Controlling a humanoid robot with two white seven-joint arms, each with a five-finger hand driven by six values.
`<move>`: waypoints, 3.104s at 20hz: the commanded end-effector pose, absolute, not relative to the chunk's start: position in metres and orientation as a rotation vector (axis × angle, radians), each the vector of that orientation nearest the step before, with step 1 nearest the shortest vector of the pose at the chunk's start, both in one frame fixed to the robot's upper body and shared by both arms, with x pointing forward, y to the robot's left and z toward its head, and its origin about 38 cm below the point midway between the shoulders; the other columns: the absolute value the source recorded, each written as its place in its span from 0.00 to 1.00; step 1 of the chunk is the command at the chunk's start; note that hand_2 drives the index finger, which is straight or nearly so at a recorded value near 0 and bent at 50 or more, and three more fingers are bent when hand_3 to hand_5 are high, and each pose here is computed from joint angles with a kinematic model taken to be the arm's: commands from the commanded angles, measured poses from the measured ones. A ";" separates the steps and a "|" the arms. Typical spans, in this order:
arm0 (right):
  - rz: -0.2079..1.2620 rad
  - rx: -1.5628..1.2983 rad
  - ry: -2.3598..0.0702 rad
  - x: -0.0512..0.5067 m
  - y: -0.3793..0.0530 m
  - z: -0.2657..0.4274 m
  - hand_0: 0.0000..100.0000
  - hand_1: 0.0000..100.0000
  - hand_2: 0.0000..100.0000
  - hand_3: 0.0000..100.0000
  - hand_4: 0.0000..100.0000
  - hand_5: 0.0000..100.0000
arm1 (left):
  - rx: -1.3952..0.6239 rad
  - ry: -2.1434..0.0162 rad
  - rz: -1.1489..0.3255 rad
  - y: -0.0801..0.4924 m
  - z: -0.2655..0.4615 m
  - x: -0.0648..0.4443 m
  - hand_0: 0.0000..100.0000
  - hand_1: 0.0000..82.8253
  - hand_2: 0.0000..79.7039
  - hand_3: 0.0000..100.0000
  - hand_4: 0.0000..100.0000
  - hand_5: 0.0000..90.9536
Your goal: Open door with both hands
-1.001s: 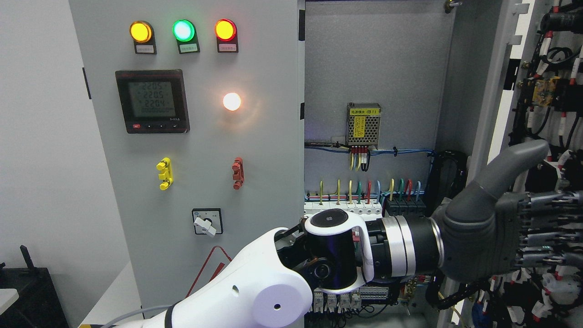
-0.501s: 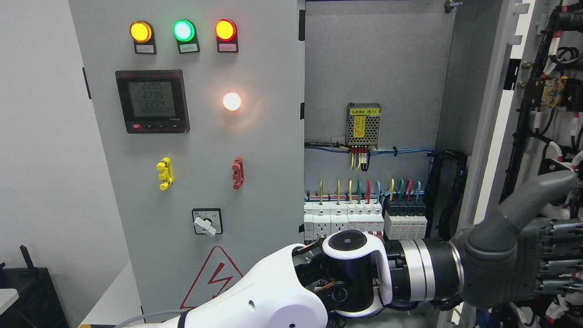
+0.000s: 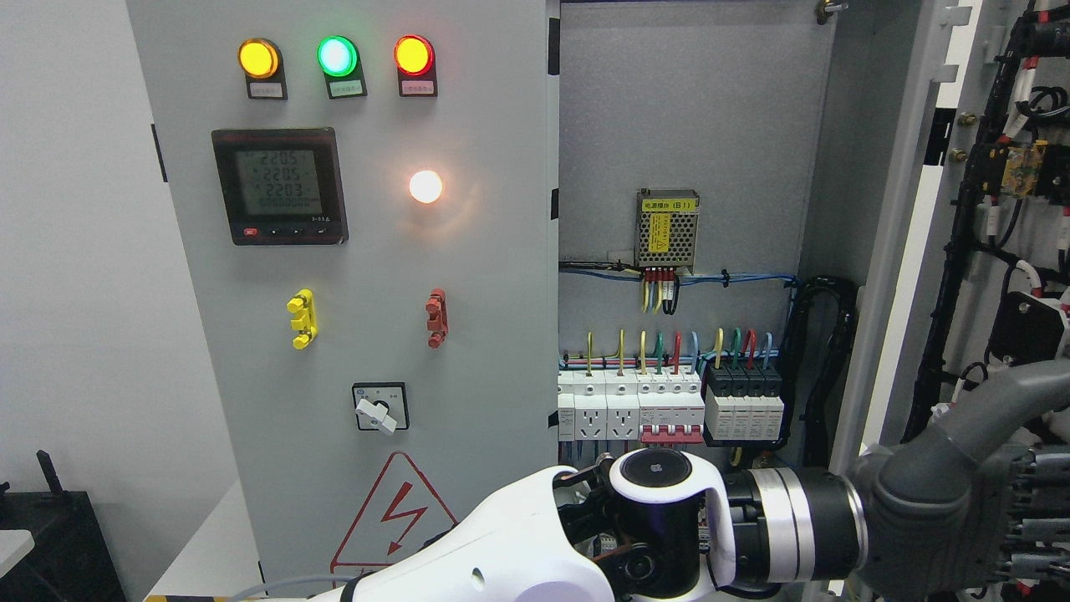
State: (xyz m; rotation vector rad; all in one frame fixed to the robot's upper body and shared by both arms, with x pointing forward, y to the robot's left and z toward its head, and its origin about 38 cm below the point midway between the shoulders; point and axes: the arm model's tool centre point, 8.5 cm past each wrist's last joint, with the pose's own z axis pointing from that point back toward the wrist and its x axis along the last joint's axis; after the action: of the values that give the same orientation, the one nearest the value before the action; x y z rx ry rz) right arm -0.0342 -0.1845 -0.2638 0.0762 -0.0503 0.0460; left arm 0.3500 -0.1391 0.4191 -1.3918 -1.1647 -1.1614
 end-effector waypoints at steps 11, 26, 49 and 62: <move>0.046 0.078 -0.050 -0.034 -0.184 -0.264 0.00 0.00 0.00 0.00 0.00 0.00 | -1.381 -1.236 -1.048 -0.080 0.482 0.386 0.00 0.00 0.00 0.00 0.04 0.00; 0.046 0.078 -0.050 -0.034 -0.184 -0.264 0.00 0.00 0.00 0.00 0.00 0.00 | -1.146 -1.227 -0.783 0.075 0.391 0.443 0.00 0.00 0.00 0.00 0.04 0.00; 0.046 0.078 -0.050 -0.034 -0.184 -0.264 0.00 0.00 0.00 0.00 0.00 0.00 | -0.848 -1.091 -0.606 0.196 0.232 0.408 0.00 0.00 0.00 0.00 0.04 0.00; 0.046 0.080 -0.050 -0.034 -0.184 -0.264 0.00 0.00 0.00 0.00 0.00 0.00 | -0.665 -1.017 -0.511 0.263 0.161 0.379 0.00 0.00 0.00 0.00 0.04 0.00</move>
State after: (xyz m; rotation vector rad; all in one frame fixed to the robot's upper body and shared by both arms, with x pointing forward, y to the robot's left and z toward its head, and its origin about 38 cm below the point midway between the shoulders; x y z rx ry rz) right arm -0.0342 -0.1843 -0.2638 0.0784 -0.0502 0.0461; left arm 0.3895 0.2118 0.1740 -0.8069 -1.0129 -0.5547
